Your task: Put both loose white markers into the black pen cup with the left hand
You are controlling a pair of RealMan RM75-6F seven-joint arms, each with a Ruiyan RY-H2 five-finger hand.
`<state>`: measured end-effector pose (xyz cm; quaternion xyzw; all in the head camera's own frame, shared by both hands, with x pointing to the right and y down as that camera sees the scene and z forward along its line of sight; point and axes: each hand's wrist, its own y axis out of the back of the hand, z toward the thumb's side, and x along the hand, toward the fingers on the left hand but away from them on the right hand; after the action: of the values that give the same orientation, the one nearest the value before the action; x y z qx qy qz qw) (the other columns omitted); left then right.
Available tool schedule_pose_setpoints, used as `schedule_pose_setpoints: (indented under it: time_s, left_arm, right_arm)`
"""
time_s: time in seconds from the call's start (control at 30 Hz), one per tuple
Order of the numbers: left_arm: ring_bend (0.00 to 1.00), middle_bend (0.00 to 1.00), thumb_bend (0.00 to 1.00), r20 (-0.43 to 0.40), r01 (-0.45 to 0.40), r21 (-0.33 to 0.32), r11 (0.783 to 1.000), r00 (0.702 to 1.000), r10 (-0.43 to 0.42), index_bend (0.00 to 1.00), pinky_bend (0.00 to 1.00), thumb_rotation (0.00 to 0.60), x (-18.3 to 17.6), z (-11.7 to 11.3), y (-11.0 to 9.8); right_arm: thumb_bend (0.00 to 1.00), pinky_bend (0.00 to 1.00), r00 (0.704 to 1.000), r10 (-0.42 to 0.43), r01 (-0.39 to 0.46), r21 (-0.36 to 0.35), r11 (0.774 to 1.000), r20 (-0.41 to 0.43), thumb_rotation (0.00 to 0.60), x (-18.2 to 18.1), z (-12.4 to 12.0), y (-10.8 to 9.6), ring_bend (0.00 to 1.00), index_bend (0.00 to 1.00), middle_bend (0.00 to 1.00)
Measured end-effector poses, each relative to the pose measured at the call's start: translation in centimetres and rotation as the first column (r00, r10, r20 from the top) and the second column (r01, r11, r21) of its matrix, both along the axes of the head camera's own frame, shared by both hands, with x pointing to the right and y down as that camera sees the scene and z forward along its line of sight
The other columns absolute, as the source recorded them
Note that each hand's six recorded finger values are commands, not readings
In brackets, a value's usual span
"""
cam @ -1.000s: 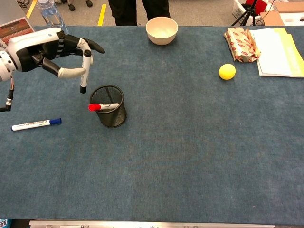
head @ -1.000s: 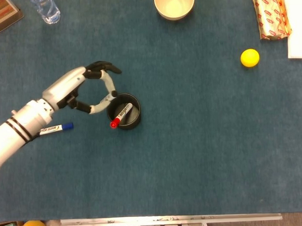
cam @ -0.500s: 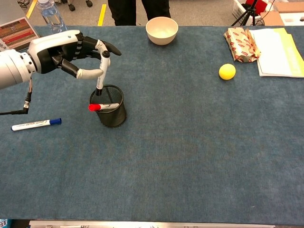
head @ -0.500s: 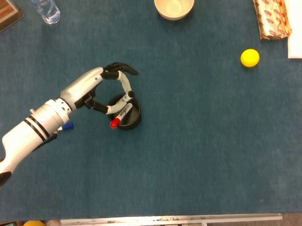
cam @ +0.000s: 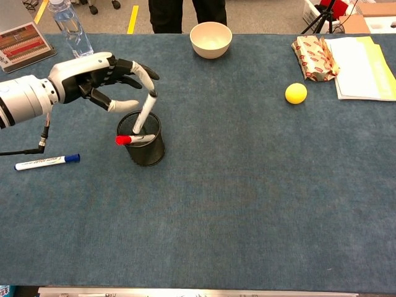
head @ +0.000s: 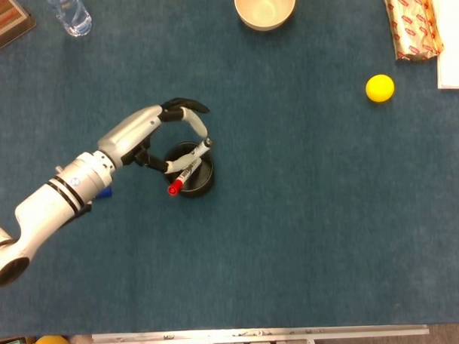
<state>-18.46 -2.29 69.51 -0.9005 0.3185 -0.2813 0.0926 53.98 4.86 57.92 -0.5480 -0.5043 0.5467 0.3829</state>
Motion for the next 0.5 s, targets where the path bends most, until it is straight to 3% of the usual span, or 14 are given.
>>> schedule_pose_setpoints:
  time_s: [0.23,0.5]
  left_arm:
    - [0.06,0.13,0.32,0.094,-0.017,0.077,0.997,0.996,0.01,0.3,0.16,0.6,-3.0,-0.2,-0.1]
    - [0.07,0.15,0.32,0.262,-0.011,0.209,0.978,0.964,-0.045,0.45,0.16,0.6,-10.1,-1.6,0.0]
  right_arm:
    - [0.13,0.32,1.0,-0.011,0.011,0.002,1.0,0.005,0.6,-0.4,0.0,-0.2,0.16,0.21,0.3]
    - [0.13,0.32,1.0,-0.024,0.024,-0.003,1.0,0.011,0.6,-0.7,0.2,-0.5,0.16,0.21,0.3]
